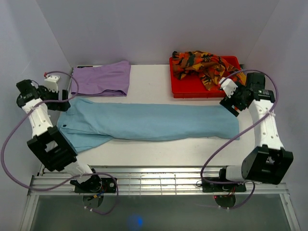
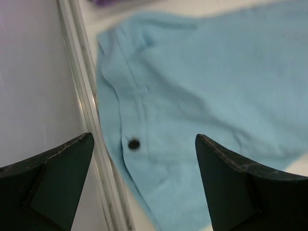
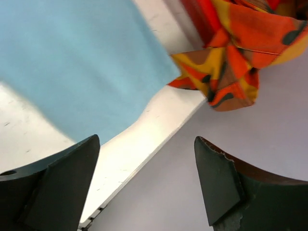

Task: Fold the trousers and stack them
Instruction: Flatten the trousers out

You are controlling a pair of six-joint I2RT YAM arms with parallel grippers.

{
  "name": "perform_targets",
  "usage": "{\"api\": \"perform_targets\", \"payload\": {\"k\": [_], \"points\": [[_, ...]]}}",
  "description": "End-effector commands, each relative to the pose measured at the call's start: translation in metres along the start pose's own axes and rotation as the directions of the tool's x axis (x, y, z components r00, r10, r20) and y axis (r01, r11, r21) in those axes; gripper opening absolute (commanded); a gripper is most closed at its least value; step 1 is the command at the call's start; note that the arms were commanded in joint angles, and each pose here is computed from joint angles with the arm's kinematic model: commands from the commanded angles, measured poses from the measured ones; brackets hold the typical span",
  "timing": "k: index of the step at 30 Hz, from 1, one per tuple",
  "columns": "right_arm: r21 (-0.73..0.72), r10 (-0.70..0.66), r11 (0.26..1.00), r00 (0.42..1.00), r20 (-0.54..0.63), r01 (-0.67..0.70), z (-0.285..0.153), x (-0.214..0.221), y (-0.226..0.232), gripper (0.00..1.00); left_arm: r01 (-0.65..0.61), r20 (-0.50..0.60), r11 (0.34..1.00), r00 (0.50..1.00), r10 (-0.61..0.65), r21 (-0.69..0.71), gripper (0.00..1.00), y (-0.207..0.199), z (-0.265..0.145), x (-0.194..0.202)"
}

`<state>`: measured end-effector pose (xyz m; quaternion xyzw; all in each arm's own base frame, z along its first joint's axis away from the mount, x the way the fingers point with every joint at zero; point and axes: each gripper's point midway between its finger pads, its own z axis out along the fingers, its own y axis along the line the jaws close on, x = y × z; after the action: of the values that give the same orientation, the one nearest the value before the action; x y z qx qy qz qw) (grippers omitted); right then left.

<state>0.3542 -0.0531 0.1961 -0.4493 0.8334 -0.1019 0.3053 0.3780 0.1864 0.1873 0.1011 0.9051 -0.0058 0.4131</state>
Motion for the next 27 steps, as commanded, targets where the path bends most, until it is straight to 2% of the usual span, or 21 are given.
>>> {"api": "perform_targets", "payload": {"k": [1, 2, 6, 12, 16, 21, 25, 27], "points": [[-0.335, -0.088, 0.940, 0.996, -0.031, 0.073, -0.016, 0.036, 0.102, 0.84, -0.173, -0.127, 0.961, 0.971, 0.204, 0.217, 0.97, -0.067, -0.048, 0.064], [-0.362, -0.098, 0.929, 0.995, -0.028, 0.081, -0.017, 0.040, 0.113, 0.82, -0.200, -0.165, 0.942, 0.954, 0.249, 0.268, 0.96, -0.081, -0.048, 0.091], [-0.417, -0.123, 0.903, 0.992, -0.022, 0.102, -0.011, 0.057, 0.146, 0.82, -0.203, -0.239, 0.900, 0.920, 0.311, 0.386, 0.95, -0.119, -0.061, 0.142], [-0.415, -0.097, 0.907, 0.995, -0.027, 0.077, 0.030, 0.060, 0.156, 0.83, -0.260, -0.280, 0.846, 0.863, 0.420, 0.466, 0.93, -0.139, -0.059, 0.195], [-0.406, -0.042, 0.913, 0.999, -0.012, 0.033, 0.050, 0.044, 0.145, 0.80, -0.299, -0.272, 0.829, 0.845, 0.460, 0.471, 0.92, -0.142, -0.052, 0.210], [-0.461, 0.060, 0.887, 0.997, 0.041, -0.034, 0.047, 0.008, 0.128, 0.77, -0.341, -0.216, 0.807, 0.846, 0.487, 0.482, 0.92, -0.155, -0.046, 0.209], [-0.498, 0.031, 0.867, 0.998, 0.047, -0.004, 0.045, -0.005, 0.127, 0.76, -0.363, -0.175, 0.780, 0.844, 0.507, 0.510, 0.94, -0.175, -0.035, 0.202], [-0.506, -0.022, 0.861, 0.999, 0.045, 0.042, 0.043, 0.002, 0.131, 0.75, -0.344, -0.166, 0.800, 0.865, 0.474, 0.492, 0.93, -0.173, -0.031, 0.191]]}}
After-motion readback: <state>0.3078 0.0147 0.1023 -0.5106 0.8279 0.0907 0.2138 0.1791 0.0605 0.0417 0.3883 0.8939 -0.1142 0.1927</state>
